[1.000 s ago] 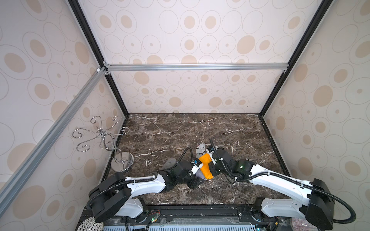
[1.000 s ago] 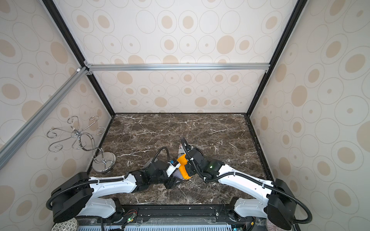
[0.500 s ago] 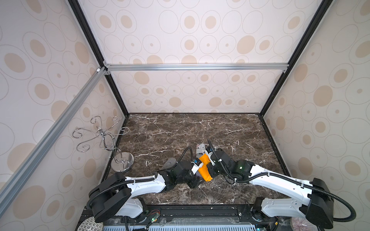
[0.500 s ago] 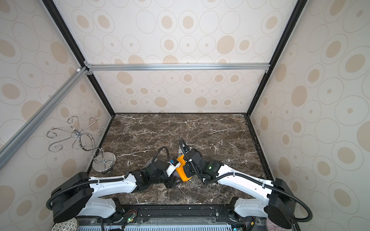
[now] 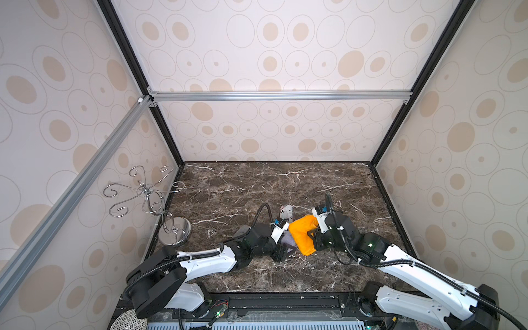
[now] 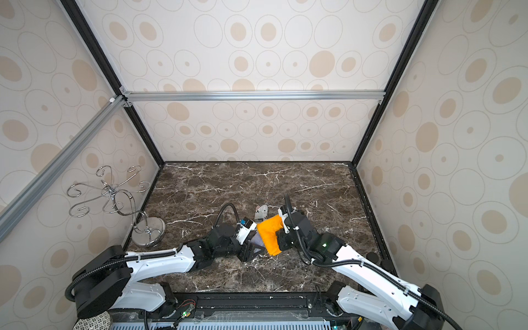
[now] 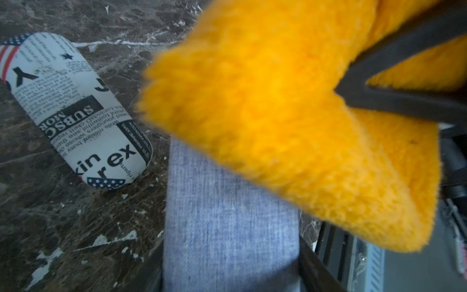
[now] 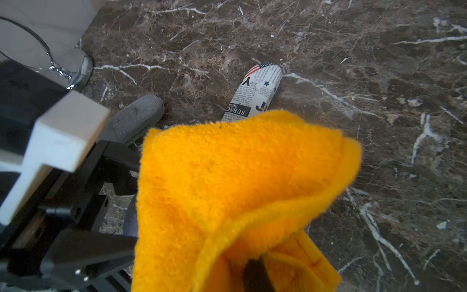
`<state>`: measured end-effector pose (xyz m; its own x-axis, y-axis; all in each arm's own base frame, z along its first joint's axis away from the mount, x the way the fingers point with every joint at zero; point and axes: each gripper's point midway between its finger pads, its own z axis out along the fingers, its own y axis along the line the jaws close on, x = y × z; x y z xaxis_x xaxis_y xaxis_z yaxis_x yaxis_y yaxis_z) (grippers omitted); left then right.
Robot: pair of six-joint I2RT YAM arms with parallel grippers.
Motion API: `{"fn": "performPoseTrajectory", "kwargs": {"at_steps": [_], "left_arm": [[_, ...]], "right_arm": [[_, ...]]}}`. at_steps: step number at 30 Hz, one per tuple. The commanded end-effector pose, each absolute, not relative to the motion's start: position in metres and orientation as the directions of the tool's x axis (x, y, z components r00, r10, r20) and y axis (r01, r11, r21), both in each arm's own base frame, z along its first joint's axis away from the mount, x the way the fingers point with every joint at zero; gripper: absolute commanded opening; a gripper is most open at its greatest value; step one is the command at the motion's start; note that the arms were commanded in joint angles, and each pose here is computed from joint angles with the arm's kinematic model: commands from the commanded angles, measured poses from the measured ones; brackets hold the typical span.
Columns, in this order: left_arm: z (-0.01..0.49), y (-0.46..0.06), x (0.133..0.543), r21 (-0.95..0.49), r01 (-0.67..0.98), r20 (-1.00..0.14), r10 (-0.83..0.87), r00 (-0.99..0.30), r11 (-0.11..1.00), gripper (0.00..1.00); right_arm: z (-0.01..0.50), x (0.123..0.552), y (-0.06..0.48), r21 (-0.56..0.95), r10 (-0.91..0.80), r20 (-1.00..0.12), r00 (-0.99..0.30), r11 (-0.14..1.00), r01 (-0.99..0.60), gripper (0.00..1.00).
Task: Wipe the eyeglass case
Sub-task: Wipe the dirt from the eyeglass case.
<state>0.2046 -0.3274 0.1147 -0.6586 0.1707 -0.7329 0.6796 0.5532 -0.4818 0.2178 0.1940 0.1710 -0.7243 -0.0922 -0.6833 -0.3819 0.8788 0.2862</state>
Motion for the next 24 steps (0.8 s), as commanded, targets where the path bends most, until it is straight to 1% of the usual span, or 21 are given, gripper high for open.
{"fn": "performPoseTrajectory", "kwargs": {"at_steps": [1,3,5,11,13,16,18,21,24], "left_arm": [[0.164,-0.333,0.216,-0.602,0.667,-0.747,-0.016,-0.664,0.439,0.45],[0.174,-0.330,0.219,-0.641,0.652,-0.731,-0.061,-0.680,0.405,0.45],[0.186,-0.331,0.218,-0.680,0.648,-0.709,-0.083,-0.701,0.343,0.45],[0.210,-0.328,0.223,-0.750,0.607,-0.651,-0.130,-0.748,0.262,0.46],[0.206,-0.330,0.227,-0.746,0.598,-0.647,-0.109,-0.754,0.292,0.46],[0.203,-0.329,0.228,-0.732,0.606,-0.658,-0.097,-0.746,0.312,0.46],[0.201,-0.329,0.228,-0.724,0.610,-0.664,-0.087,-0.743,0.321,0.46],[0.201,-0.329,0.228,-0.712,0.625,-0.677,-0.079,-0.731,0.318,0.45],[0.193,-0.327,0.228,-0.687,0.633,-0.692,-0.056,-0.719,0.357,0.45]], "right_arm": [[0.170,0.209,0.182,0.380,-0.011,-0.648,-0.762,0.862,-0.335,0.00],[0.177,0.206,0.181,0.423,0.019,-0.648,-0.761,0.840,-0.340,0.00],[0.184,0.202,0.186,0.451,0.024,-0.653,-0.757,0.815,-0.364,0.00],[0.200,0.205,0.187,0.493,0.085,-0.673,-0.735,0.793,-0.359,0.00],[0.207,0.207,0.190,0.497,0.091,-0.682,-0.725,0.785,-0.369,0.00],[0.210,0.209,0.204,0.505,0.051,-0.678,-0.733,0.757,-0.415,0.00],[0.202,0.206,0.217,0.513,0.002,-0.650,-0.760,0.739,-0.437,0.00],[0.190,0.197,0.232,0.470,-0.070,-0.651,-0.756,0.745,-0.474,0.00],[0.185,0.192,0.240,0.458,-0.096,-0.653,-0.751,0.741,-0.492,0.00]]}}
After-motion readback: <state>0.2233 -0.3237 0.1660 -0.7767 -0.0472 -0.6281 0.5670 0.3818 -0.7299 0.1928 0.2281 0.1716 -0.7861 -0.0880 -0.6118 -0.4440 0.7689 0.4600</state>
